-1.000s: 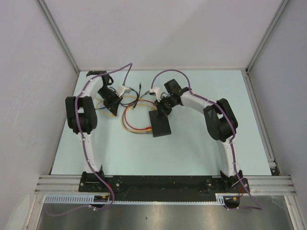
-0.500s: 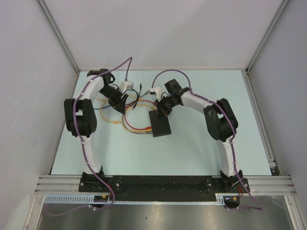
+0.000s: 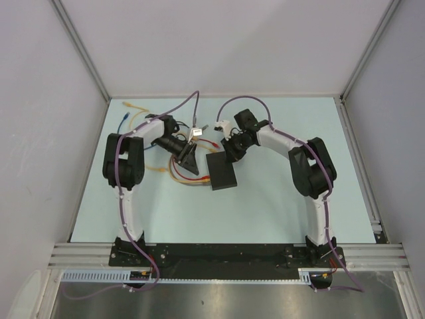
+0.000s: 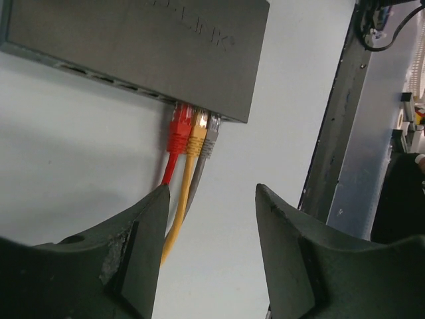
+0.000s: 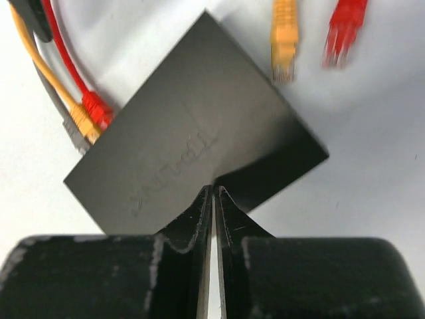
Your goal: Pull the plug from the switch port
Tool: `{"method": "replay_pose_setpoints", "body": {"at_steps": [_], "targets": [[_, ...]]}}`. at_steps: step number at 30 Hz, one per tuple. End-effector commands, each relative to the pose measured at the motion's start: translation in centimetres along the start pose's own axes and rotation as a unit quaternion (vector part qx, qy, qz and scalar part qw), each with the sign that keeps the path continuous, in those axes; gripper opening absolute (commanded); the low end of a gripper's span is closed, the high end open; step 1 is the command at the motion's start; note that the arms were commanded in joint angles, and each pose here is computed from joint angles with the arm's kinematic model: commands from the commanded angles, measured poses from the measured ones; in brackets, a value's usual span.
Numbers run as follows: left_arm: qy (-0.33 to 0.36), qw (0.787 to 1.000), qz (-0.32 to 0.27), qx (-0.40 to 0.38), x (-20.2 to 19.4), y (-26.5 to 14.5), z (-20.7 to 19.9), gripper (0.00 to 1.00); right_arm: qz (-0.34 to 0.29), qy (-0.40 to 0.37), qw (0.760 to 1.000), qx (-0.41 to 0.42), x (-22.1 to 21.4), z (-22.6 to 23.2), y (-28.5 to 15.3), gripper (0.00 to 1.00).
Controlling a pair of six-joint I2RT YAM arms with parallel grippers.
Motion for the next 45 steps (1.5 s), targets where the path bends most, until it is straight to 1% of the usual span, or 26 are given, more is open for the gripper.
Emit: {"method": "replay_pose_setpoints", "body": {"at_steps": [1, 7, 11, 13, 18, 19, 24, 27, 29, 33, 36, 40, 45], "targets": [[0.013, 0.998, -0.039, -0.045, 0.8, 2.3, 0.3, 0.60, -0.012, -0.018, 1.000, 0.000, 0.5, 1.4, -2.4, 0.10], [-0.012, 0.999, -0.024, -0.029, 0.6, 4.0, 1.6, 0.60, 0.004, -0.032, 0.999, 0.013, -0.5, 2.4, -2.5, 0.09], [-0.025, 0.999, -0.034, -0.021, 1.0, 4.5, 2.2, 0.60, 0.014, -0.034, 0.999, 0.010, -1.0, 2.5, -2.1, 0.08], [-0.033, 0.998, -0.044, -0.032, 1.3, 5.1, 2.8, 0.60, 0.019, -0.037, 0.999, 0.009, -1.1, 2.7, -1.7, 0.08], [-0.041, 0.997, -0.057, -0.042, 3.3, 6.1, 4.3, 0.61, 0.021, -0.039, 0.999, -0.003, -1.1, 2.6, -1.7, 0.06], [-0.052, 0.996, -0.056, -0.053, 3.2, 6.7, 4.9, 0.61, 0.021, -0.039, 0.999, -0.005, -1.1, 2.6, -1.8, 0.06], [-0.053, 0.992, -0.079, -0.082, 5.7, 7.6, 6.0, 0.61, 0.027, -0.040, 0.999, -0.016, -1.4, 2.6, -2.0, 0.06], [-0.048, 0.993, -0.078, -0.076, 6.5, 7.7, 6.3, 0.62, 0.029, -0.039, 0.999, -0.016, -1.5, 2.6, -2.0, 0.06], [-0.045, 0.994, -0.071, -0.066, 6.1, 7.3, 6.2, 0.61, 0.028, -0.040, 0.999, -0.015, -1.4, 2.6, -2.0, 0.06], [-0.028, 0.994, -0.092, -0.050, 5.8, 4.6, 4.7, 0.62, 0.030, -0.041, 0.999, -0.013, -1.6, 2.8, -1.7, 0.05], [-0.017, 0.996, -0.086, -0.028, 5.3, 4.1, 4.5, 0.61, 0.033, -0.041, 0.999, -0.013, -1.9, 2.5, -1.4, 0.01], [-0.034, 0.996, -0.072, -0.037, 4.4, 4.7, 4.9, 0.57, 0.051, -0.044, 0.998, -0.011, -2.6, 2.3, -0.4, 0.00], [-0.043, 0.996, -0.058, -0.044, 3.6, 5.5, 5.1, 0.55, 0.054, -0.044, 0.997, -0.014, -2.8, 2.2, 0.0, 0.00]]}}
Point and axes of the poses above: each gripper's point midway between its finger pads, its own y axis out along the fingers, its own z axis along the line the jaws close on, x = y × z, the point moved 10 cm from there along -y, back along the fingers, and after that the axes turned 7 degrees about y, right-handed, at the moved point
